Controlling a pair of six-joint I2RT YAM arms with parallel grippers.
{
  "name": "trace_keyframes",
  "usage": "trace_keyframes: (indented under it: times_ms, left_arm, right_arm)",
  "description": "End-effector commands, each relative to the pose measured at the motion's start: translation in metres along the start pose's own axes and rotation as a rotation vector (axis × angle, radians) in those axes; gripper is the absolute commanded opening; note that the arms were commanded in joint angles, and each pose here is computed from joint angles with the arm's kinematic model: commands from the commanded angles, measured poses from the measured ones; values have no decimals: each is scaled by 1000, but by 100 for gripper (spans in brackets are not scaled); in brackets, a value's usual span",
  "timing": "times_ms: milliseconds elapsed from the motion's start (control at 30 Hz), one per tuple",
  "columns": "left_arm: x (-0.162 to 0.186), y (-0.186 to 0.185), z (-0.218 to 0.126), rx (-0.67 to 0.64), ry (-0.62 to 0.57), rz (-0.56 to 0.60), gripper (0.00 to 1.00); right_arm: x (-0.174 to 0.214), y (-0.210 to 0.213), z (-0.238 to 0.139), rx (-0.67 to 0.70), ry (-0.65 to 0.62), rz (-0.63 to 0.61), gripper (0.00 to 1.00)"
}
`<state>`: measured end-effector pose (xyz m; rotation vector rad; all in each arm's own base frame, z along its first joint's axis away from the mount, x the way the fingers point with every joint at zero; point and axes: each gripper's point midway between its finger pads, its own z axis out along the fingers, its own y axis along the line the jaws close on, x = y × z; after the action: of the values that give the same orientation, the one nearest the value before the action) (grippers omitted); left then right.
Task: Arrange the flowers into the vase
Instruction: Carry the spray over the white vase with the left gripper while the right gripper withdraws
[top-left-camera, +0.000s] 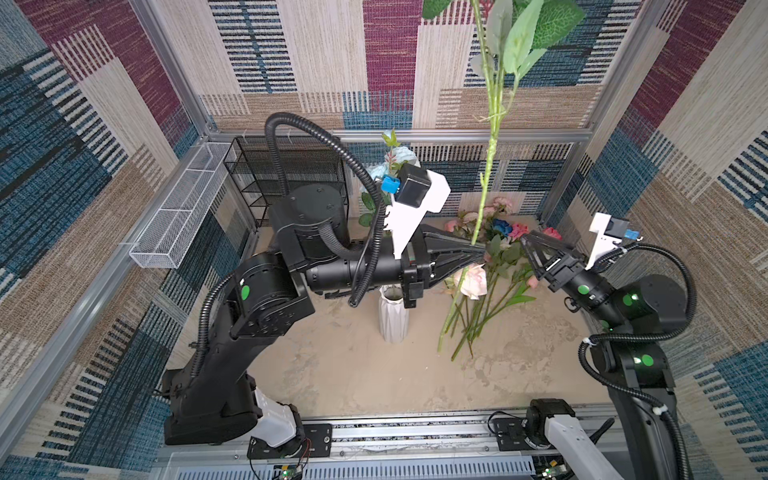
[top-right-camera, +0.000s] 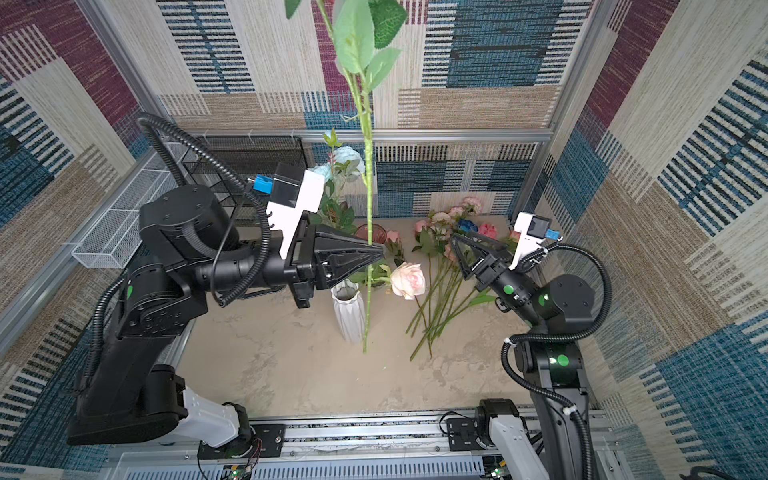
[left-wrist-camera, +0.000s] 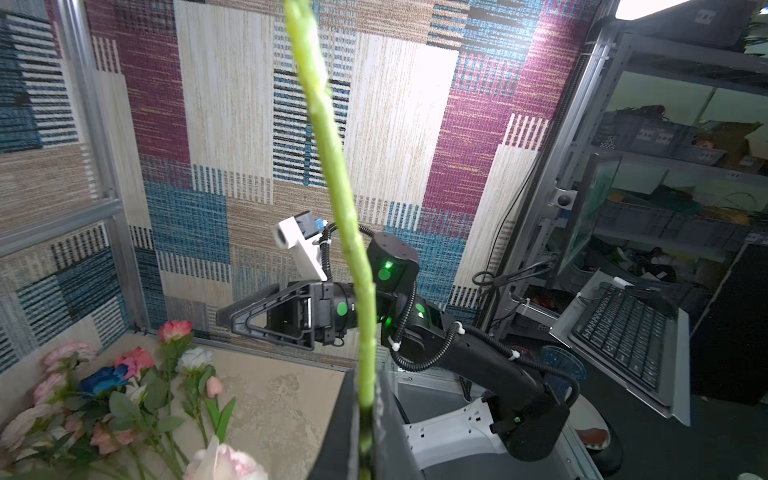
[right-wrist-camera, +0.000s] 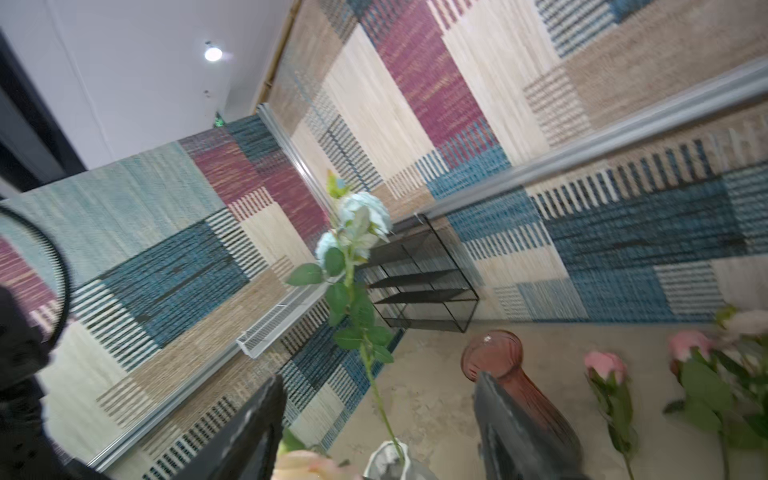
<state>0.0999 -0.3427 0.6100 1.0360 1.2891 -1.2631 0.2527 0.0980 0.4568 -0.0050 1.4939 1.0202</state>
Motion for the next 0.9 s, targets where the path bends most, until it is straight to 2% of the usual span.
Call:
trace_keyframes:
  times_ms: [0, 133, 333, 533, 867]
  left_arm:
    - [-8, 10, -18, -99, -43, 88, 0]
    - [3, 25, -44, -226, -47, 131, 0]
    - [9, 45, -90, -424, -121, 227, 0]
    - [20, 70, -89, -523, -137, 312, 0]
    - [37, 143, -85, -559, -152, 186, 0]
  right_arm:
    - [20, -55, 15, 150, 27, -8, 72]
    - [50, -96, 26, 208, 86, 36, 65]
    - [61, -107, 21, 232, 75, 38, 65]
    - [64, -106, 18, 222, 69, 42, 65]
    - [56, -93, 13, 199, 45, 24, 64]
